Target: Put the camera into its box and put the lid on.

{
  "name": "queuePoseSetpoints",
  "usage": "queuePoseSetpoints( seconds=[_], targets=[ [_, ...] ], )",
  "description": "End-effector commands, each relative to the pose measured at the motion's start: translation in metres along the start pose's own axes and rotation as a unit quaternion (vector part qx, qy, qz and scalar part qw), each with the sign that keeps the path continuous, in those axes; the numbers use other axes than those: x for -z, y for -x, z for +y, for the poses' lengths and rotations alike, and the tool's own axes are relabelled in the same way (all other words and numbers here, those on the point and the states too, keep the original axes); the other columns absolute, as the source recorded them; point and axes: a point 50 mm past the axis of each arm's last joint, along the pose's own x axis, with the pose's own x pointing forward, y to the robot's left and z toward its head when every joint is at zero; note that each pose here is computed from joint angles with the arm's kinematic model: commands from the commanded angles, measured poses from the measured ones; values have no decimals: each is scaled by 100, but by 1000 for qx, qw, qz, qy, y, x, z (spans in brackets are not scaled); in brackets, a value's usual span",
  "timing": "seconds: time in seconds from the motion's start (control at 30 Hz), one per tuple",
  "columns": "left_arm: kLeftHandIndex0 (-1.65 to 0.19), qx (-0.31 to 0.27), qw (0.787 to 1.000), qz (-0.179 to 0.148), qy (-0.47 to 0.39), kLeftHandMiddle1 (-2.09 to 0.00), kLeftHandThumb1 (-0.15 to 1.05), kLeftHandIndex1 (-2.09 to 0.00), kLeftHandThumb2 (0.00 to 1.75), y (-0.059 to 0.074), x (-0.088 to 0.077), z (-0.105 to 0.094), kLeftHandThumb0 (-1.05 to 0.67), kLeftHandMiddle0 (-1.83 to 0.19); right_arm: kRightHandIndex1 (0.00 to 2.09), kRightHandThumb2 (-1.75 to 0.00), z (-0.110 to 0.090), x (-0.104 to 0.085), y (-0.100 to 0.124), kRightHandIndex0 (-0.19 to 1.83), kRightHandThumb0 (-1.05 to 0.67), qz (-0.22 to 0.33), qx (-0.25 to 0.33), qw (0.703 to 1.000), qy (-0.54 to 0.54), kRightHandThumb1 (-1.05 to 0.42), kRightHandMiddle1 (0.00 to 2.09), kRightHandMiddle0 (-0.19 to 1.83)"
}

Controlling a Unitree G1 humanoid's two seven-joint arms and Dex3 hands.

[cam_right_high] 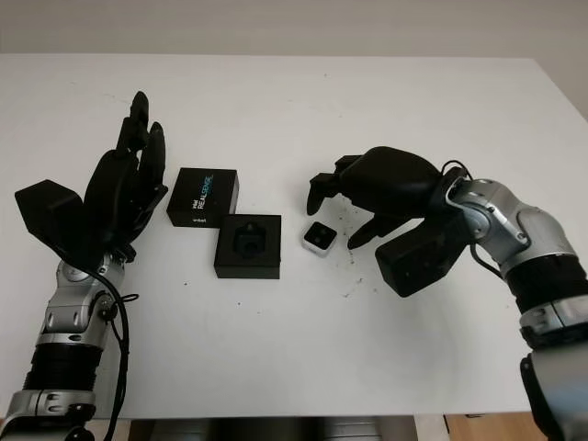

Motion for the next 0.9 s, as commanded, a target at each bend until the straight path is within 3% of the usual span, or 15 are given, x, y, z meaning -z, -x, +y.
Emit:
queuePoseSetpoints(
  seconds=[0.0,0.33,0.87],
  targets=[
    [19,1,1000,-8,-6,0,105,0,58,0,-3,1,-75,19,94,-5,0,-2,-2,18,-43,-6,3,1000,-4,-83,107,12],
    [19,0,1000,-10,-4,0,105,0,57,-1,-4,1,-75,19,98,-6,3,-5,-5,10,-46,-17,5,1000,-8,-84,102,7],
    [19,-1,1000,-9,-4,0,105,0,58,2,-3,1,-74,19,96,-6,7,-9,-7,16,-42,-29,6,1000,-6,-86,98,13]
  ],
)
